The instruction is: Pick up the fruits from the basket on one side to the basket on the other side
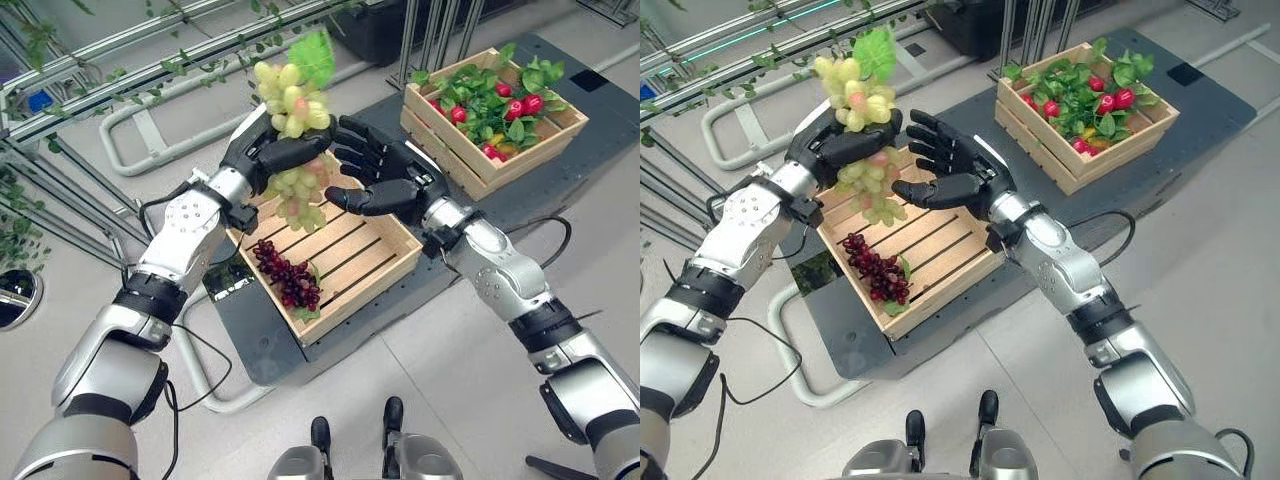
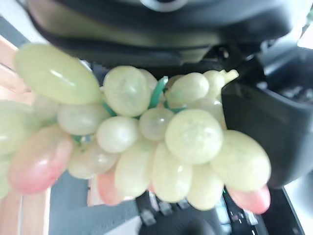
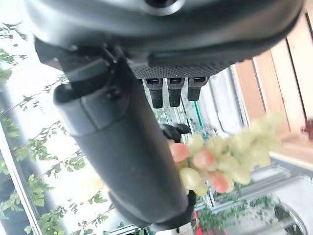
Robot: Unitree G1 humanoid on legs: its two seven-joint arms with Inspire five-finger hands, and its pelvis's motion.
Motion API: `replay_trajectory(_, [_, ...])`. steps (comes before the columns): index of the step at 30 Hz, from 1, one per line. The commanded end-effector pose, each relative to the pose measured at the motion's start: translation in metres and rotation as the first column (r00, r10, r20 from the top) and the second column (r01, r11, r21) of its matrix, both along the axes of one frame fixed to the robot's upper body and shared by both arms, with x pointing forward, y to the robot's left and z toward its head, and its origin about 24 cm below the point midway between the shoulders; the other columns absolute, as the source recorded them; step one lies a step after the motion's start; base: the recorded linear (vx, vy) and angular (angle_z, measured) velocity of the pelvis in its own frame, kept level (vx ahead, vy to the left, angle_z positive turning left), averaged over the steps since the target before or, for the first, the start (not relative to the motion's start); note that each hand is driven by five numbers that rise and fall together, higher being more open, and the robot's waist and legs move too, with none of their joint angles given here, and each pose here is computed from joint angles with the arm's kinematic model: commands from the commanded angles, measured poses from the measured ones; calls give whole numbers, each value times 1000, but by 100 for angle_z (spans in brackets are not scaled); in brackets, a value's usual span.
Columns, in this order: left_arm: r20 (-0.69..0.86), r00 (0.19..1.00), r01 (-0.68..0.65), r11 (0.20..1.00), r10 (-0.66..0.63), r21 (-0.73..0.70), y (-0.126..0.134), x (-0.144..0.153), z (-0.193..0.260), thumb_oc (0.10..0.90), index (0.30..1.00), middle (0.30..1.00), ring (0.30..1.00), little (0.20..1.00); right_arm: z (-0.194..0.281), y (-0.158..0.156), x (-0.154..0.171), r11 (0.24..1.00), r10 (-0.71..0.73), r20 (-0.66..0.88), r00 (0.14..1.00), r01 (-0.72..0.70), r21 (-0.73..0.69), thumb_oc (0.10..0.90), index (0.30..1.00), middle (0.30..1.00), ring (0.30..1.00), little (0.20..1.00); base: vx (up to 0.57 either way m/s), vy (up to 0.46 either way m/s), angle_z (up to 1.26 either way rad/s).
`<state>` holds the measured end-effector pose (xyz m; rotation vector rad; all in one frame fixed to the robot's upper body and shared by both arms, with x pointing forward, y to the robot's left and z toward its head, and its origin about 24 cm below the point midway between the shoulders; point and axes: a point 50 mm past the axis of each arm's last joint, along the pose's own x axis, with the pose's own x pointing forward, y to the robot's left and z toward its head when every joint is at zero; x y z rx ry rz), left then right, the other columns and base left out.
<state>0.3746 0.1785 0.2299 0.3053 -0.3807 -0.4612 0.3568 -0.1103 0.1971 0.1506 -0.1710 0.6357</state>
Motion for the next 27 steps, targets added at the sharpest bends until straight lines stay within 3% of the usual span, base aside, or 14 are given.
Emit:
replay_trajectory(1, [115,990,93,988,-78,-124,-18,0,23,400,300,300,300,300,-20,25,-2,978,138,-104,985,-119,172,800,900,900,900,900,40,-41,6])
replay_trajectory(12, [148,983,144,960,-111,-239,-45,-6,20,400,300,300,300,300,-37,53,-8,969,198,-214,957,-157,191,800,900,900,900,900,35,-17,3])
replay_trajectory(27, [40,980,199,957,-195,-210,-69,-8,-7,400,300,300,300,300,-9,75,-16,927,250,-101,963,-208,311,800,900,900,900,900,0,0,0])
